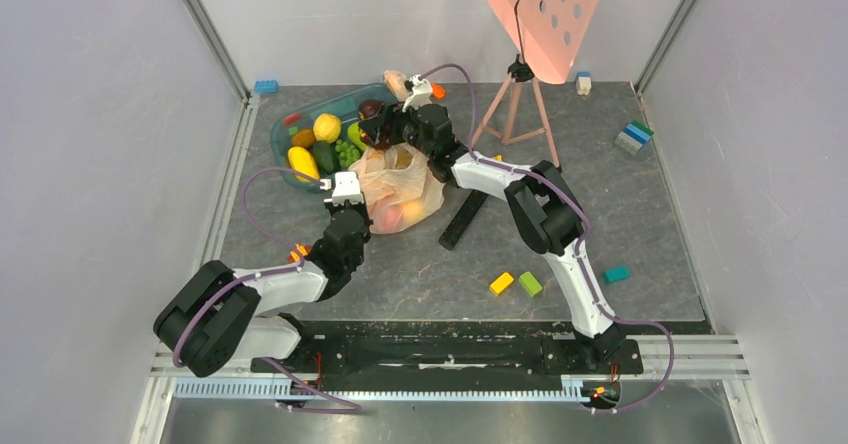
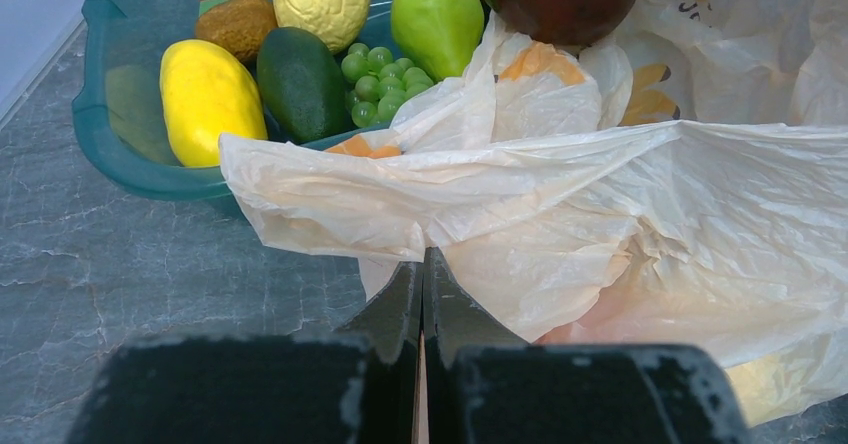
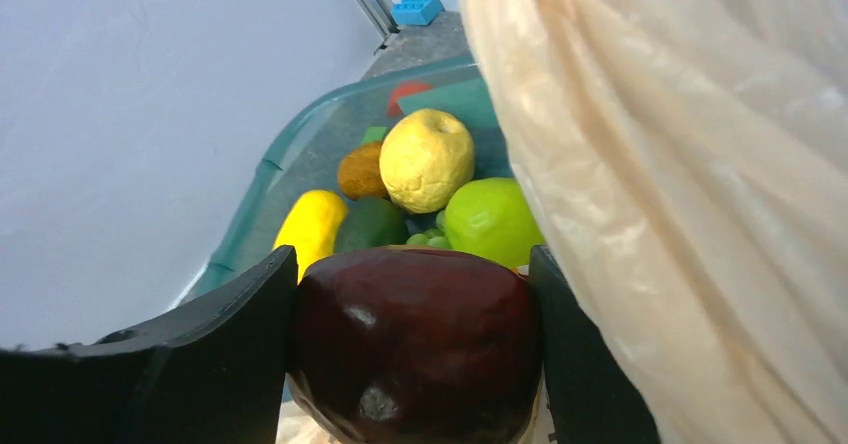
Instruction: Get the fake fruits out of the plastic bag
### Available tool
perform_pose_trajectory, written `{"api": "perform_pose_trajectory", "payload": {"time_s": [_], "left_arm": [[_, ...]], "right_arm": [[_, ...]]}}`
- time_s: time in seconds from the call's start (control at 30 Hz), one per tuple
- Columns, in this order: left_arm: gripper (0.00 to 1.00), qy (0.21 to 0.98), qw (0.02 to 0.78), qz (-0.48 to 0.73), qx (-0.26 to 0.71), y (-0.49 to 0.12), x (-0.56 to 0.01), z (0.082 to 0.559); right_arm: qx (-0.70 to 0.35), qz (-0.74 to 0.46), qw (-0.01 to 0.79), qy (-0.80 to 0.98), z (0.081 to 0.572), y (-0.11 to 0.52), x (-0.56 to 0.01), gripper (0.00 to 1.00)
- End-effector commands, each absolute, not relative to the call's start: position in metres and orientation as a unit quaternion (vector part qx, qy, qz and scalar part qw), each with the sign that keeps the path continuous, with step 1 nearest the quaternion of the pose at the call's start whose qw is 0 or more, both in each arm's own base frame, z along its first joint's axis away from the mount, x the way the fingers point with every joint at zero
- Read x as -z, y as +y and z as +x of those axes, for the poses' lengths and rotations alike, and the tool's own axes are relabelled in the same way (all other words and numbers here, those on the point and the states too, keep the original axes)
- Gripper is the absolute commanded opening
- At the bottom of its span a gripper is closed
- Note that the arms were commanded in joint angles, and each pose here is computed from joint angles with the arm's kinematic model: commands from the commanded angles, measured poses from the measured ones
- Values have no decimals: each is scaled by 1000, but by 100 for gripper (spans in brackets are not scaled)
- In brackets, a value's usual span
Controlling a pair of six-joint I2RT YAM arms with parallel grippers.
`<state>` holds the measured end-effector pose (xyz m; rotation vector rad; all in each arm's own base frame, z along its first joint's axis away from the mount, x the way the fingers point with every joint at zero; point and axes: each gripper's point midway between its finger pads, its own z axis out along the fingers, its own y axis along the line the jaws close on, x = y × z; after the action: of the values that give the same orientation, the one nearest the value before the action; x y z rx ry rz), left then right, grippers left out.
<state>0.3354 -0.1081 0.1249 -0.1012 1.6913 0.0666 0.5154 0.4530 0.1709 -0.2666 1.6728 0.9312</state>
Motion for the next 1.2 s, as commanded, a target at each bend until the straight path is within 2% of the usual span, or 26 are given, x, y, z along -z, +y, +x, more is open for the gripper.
{"api": "perform_pose_trajectory", "payload": {"time_s": [0.0,0.03,0.07,0.67,1.17], "left_arm": [[2,738,671,-60,-21,-107,-134,337],[2,739,671,-59,-21,-107,-134,337],[2,739,671,-59,-20,-107,-134,337],[2,739,671,-56,-10,-107,-138,333],[2,745,665,-50,-13,-106,-131,329]], "right_arm": [[-421,-106,611,662,516,449,-235,79],[-421,-106,611,662,516,450,-235,96],[-421,-106,610,663,516,450,-234,98],[-441,-107,601,658,486,425,-260,98],[-443,-198,580,655,449,415,-234,98]]}}
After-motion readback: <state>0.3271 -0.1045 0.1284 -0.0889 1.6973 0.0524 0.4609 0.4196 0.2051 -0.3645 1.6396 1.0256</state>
